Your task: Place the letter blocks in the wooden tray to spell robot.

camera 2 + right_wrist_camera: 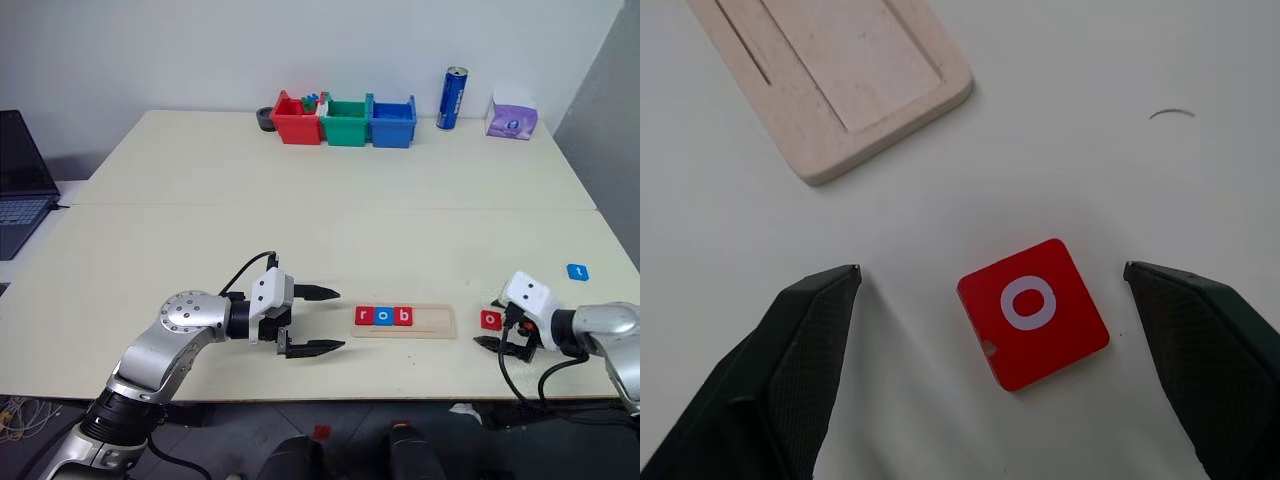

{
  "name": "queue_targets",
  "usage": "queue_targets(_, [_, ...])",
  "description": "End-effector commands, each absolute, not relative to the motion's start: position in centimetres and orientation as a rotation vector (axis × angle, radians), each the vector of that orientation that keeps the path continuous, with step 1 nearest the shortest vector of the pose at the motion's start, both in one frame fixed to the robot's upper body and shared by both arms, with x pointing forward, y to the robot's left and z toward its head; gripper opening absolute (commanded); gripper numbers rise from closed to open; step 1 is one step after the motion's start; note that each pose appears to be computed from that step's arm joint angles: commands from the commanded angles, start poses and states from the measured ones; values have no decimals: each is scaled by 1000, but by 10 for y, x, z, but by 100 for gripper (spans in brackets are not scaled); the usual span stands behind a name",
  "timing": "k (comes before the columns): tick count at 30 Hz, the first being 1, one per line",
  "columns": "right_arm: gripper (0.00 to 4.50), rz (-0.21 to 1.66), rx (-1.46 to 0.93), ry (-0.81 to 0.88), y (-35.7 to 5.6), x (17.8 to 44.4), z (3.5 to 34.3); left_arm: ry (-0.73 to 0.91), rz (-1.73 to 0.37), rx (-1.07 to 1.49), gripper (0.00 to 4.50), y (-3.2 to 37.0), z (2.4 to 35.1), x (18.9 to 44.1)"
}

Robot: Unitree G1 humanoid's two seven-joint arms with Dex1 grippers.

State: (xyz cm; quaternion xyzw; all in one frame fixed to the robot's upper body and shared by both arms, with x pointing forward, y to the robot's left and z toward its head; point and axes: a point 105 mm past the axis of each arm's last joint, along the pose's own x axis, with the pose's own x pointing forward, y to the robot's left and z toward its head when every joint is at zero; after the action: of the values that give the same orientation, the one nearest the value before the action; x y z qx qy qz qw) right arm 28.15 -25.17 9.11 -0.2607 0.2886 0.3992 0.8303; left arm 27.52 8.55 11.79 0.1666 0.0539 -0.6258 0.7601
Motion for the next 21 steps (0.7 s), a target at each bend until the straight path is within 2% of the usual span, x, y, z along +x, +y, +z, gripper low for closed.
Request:
queue_targets(1, [409,865,-591,637,-257,286,94,89,-1375,384,450,84,121,274])
queue_targets(5, [280,895,-576,663,-258,286,95,92,-1373,391,450,86,120,273])
queue_targets(9, [143,927,-551,611,-249,291,112,99,-1364,395,450,89,118,272])
queue_targets(12, [145,986,-575,575,-235,289,123,104,-1360,400,450,92,116,272])
queue_targets(16, [145,1122,-615,517,-196,283,136,107,-1357,402,450,93,114,271])
queue_targets(21, [145,1188,-683,489,-172,291,132,102,-1356,405,450,91,111,271])
